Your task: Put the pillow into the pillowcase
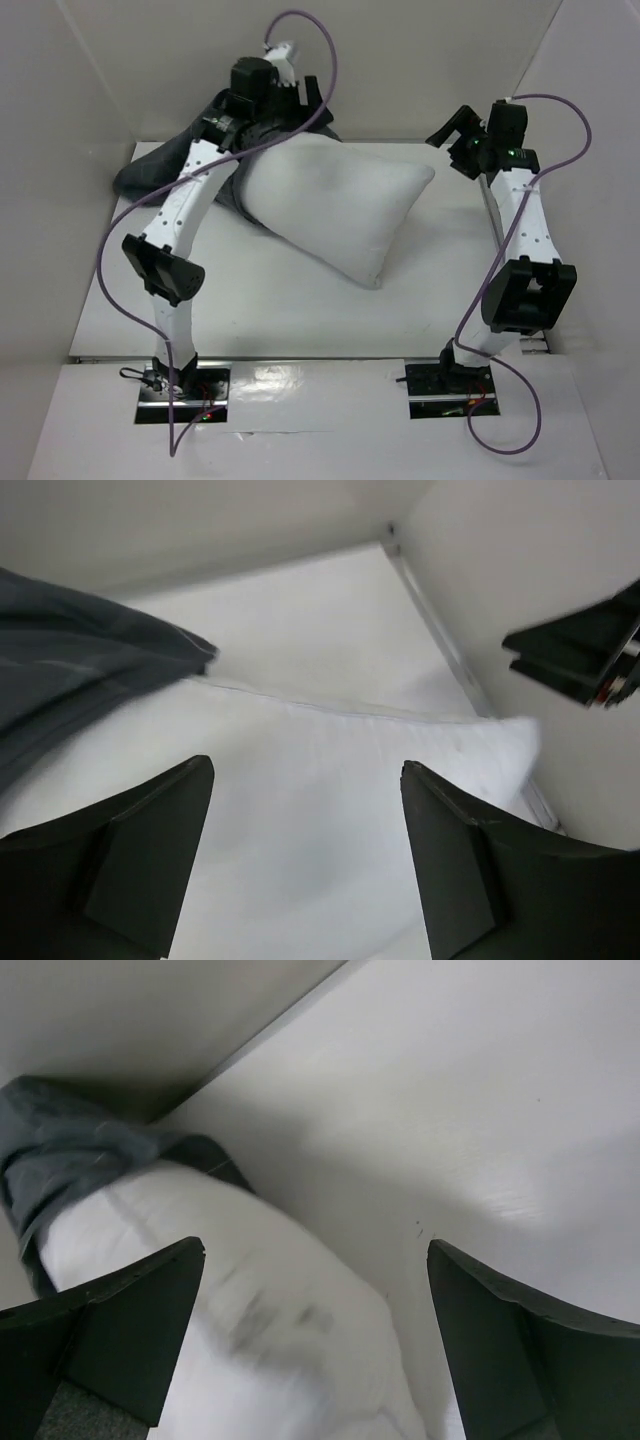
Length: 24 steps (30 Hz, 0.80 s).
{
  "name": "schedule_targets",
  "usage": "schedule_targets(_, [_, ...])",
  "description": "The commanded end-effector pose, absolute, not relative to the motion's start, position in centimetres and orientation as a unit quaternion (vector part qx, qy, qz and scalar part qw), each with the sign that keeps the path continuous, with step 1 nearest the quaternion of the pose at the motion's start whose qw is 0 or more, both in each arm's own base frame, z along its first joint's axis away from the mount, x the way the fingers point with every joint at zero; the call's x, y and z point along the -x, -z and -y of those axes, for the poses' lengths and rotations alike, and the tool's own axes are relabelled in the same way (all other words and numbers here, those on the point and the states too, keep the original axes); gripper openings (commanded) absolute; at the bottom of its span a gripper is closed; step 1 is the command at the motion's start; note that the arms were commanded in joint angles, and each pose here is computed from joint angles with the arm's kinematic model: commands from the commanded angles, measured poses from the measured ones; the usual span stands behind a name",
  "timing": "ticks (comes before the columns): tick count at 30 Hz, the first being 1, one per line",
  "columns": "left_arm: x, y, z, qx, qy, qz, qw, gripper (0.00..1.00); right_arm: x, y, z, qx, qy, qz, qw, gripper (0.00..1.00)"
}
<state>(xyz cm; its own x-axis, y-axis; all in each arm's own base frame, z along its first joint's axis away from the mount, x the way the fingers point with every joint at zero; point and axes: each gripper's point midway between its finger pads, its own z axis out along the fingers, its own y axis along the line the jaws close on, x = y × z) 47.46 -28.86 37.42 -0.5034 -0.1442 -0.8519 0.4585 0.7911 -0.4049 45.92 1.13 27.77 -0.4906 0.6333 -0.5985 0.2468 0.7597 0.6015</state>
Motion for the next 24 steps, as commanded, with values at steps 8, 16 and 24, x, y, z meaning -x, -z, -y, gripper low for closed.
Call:
schedule_targets(8, [-48.8, -36.7, 18.4, -0.050, 0.190, -0.829, 0.524, 0.74, -43.7, -26.4, -5.7, -0.149, -0.237, -0.852, 0.442, 1.00])
schedule_targets(16, [-50.7, -29.8, 17.2, -0.039, 0.065, -0.867, 0.492, 0.84, -41.1, -21.6, -7.0, -0.142, -0.239, -0.882, 0.381, 1.00])
schedule_targets(24, [-53.4, -24.8, 16.0, -0.027, -0.004, -0.887, 0.461, 0.83, -41.2, -19.8, -5.9, -0.155, -0.212, -0.898, 0.354, 1.00])
